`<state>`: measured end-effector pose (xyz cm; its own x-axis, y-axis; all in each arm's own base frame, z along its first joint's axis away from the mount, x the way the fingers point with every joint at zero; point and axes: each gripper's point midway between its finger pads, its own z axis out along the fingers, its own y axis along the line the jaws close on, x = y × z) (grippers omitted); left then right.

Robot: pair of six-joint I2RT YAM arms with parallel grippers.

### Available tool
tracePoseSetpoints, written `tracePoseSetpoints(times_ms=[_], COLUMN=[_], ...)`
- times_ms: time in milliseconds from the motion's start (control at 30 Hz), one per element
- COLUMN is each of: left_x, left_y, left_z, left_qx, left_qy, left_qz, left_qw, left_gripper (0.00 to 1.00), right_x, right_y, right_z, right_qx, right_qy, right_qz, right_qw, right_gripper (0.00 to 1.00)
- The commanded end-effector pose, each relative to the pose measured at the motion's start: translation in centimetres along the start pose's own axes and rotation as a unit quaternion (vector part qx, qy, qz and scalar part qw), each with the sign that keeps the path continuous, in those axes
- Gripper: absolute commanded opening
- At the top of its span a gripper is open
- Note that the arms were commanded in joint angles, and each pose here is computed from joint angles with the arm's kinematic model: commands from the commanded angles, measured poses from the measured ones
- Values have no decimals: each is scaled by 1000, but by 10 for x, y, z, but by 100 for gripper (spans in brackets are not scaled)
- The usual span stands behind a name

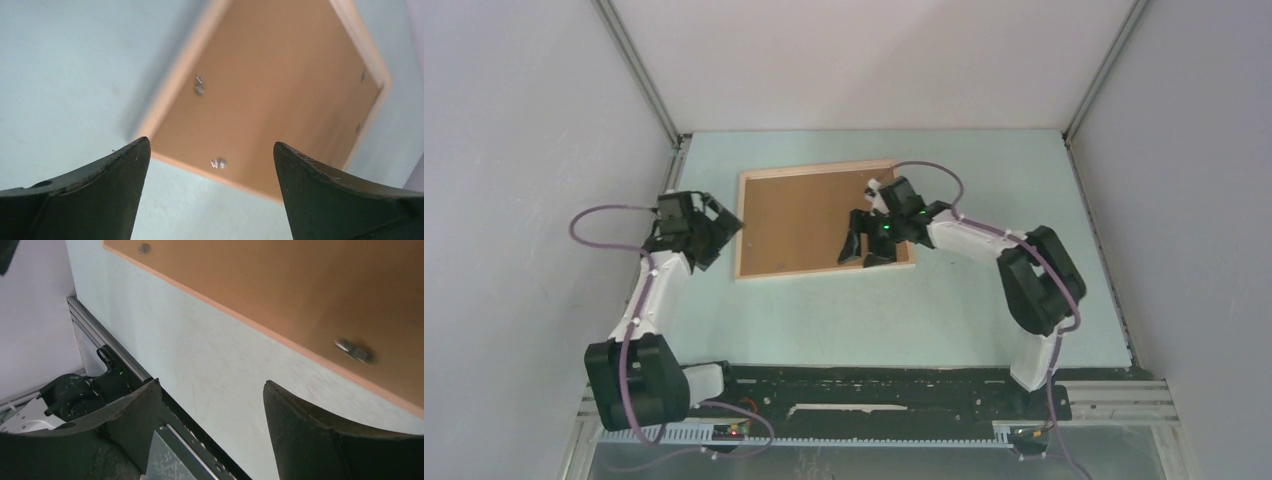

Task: Put the photo into the frame
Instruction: Install the photo frame at the center of the board.

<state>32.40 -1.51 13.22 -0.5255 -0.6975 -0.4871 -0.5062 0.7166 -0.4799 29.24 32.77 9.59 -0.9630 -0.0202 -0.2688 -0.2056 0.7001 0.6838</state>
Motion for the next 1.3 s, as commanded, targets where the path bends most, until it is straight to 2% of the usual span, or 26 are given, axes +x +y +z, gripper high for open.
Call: tracePoseSetpoints(times_ms=[0,33,133,200,267,400,600,1067,1267], left_x=[-34,-36,-28,-22,-19,-13,-5,11,12], left_y=[20,27,42,50,60,74,73,103,112], left_z=[14,21,42,54,59,68,81,83,83], left_qx=[7,-10,-43,-53,-72,-90,-77,-139,-161], left_qy=[-16,-8,59,90,107,136,157,191,197], left_qz=[-41,-35,-1,20,42,76,71,82,89], left_qw=[999,999,997,994,991,984,982,968,963], left_gripper=[100,99,80,78,71,48,30,29,28], right_x=[-9,-8,-4,-1,4,8,6,-1,-20], right_y=[40,42,56,68,74,82,90,75,63], right_z=[31,38,60,71,85,101,116,149,154], right_qx=[7,15,27,20,16,10,1,45,94], right_qy=[-6,0,11,16,24,35,35,30,-17], right_qz=[-52,-59,-88,-102,-109,-121,-127,-113,-93], right_qw=[999,998,996,994,994,992,991,992,991], right_gripper=[81,79,76,74,72,67,56,55,55])
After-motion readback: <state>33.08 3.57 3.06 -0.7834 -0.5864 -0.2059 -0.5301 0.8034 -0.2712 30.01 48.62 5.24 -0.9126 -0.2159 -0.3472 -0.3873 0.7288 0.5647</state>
